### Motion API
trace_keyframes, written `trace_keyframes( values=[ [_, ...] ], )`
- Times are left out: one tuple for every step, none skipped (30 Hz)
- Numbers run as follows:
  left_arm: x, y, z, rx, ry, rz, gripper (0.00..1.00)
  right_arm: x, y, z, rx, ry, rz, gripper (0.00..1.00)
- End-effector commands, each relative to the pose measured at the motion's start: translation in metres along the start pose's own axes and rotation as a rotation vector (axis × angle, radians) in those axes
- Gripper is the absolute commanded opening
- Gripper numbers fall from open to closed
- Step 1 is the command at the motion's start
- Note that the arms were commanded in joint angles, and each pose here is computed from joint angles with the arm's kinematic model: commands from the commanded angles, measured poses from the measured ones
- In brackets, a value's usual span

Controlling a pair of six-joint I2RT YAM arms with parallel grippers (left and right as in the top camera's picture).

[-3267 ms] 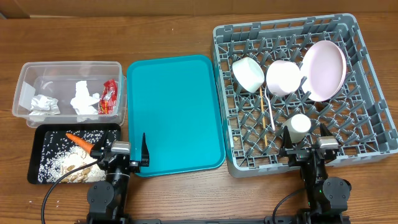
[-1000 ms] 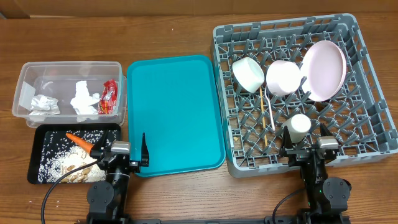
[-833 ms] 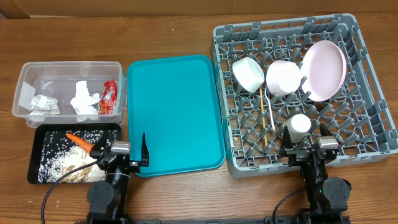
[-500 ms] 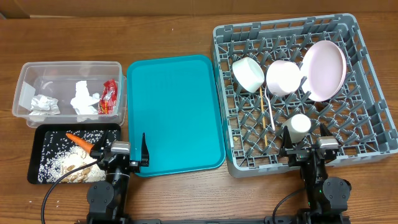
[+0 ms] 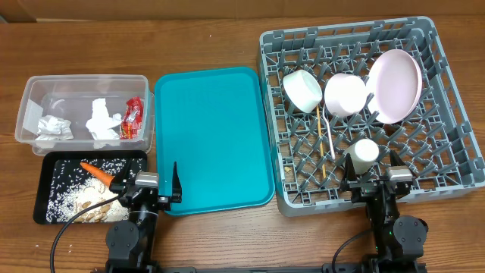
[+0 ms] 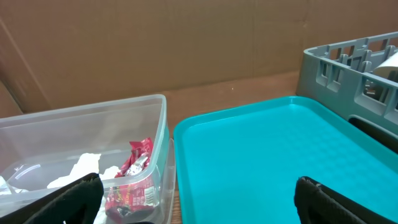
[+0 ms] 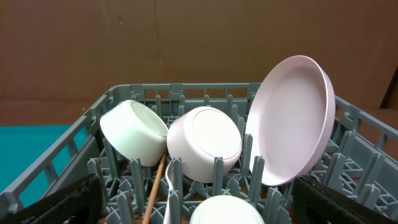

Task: Sort waste into correct bins and load items into the dishwasher

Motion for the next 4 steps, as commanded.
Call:
trace_keyframes(
  values=[
    [-0.0013,0.0004,0.0032,-0.016,-0.010,-0.011,1.00,0.0014,-0.0001,0.0009,-0.003,0.004,-0.006,1.00],
    [-0.0013,0.0004,0.0031,-0.015,-0.010,-0.011,1.00,0.0015,-0.0001,0.0009,-0.003,0.004,-0.006,1.00],
    [-0.0013,0.0004,0.0032,-0.016,-0.010,-0.011,1.00,0.0014,-0.0001,0.0009,-0.003,0.003,-0.006,1.00],
    [-0.0013,0.0004,0.0032,-0.016,-0.010,-0.011,1.00,0.0015,-0.0001,0.0009,-0.003,0.004,-0.006,1.00]
  ],
)
Point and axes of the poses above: each gripper's point midway between its finger pads, its own y axis back along the fingers, its own z axis along the line the jaws close on, x = y × z, the point moved 2 cm from there along y, back along the fingers, and after that the axes turned 8 degrees about y, right-handed, at the moved point
